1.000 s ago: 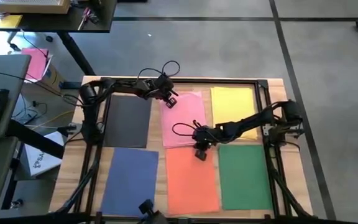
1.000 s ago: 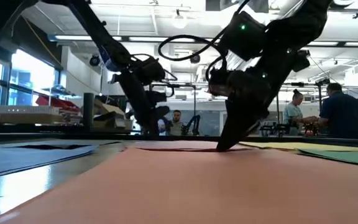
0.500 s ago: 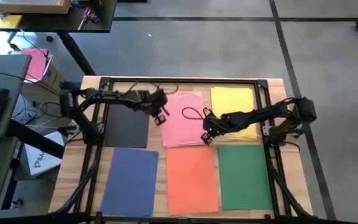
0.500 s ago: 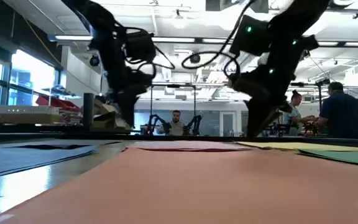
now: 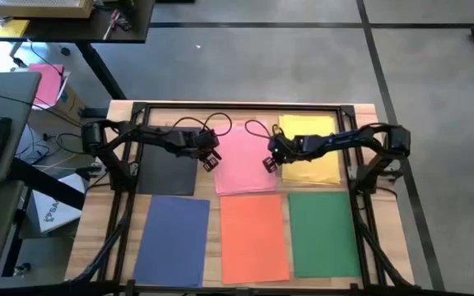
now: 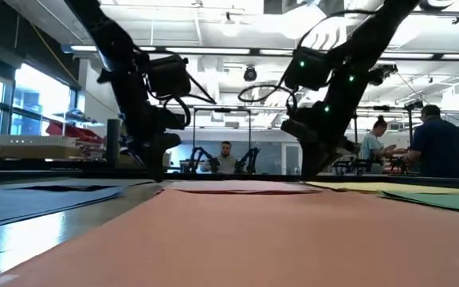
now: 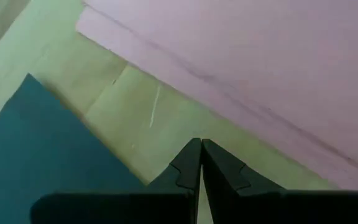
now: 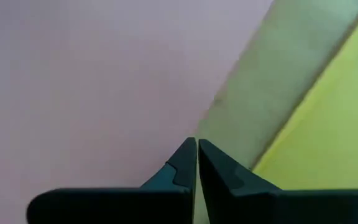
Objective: Organize paper
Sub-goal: Adjust the colored papers
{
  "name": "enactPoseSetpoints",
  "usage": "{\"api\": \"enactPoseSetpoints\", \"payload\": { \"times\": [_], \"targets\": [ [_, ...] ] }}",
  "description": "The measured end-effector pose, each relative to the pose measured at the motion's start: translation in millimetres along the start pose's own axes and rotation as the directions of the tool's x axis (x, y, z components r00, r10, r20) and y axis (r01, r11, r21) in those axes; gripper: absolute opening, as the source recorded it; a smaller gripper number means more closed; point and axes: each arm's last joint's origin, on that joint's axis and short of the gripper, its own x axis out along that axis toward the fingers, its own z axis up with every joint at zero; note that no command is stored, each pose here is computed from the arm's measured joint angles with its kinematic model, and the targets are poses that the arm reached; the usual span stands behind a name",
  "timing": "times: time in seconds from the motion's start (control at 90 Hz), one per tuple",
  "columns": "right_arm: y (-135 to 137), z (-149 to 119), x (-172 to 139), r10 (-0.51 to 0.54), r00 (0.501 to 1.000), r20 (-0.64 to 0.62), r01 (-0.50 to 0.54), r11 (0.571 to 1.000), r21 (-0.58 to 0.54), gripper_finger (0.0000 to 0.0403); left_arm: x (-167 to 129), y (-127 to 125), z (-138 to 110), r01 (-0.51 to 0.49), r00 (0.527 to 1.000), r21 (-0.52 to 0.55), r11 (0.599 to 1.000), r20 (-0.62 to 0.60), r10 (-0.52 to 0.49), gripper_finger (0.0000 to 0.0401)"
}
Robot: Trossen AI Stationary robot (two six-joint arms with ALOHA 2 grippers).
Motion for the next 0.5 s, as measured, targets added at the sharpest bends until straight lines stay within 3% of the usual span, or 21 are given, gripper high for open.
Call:
{"api": "enactPoseSetpoints", "payload": {
  "times": [0.222,0.322,0.5],
  "targets": [
    [-4.1,1.3,14.1,0.007,1.0,-0.027,-0.007,1.0,0.019,0.0,13.6,3.5,-3.0,0.103,0.993,-0.046,0.994,0.054,-0.101,0.0],
    [1.1,3.0,16.4,0.074,0.997,-0.017,-0.074,0.997,0.018,0.0,18.9,3.6,-3.3,0.102,0.994,-0.053,0.993,0.049,-0.1,0.0],
    [5.3,0.8,15.8,0.083,0.996,-0.014,-0.084,0.996,-0.02,0.0,20.1,3.1,-1.5,0.108,0.992,-0.057,0.992,0.072,-0.104,0.0]
  ]
}}
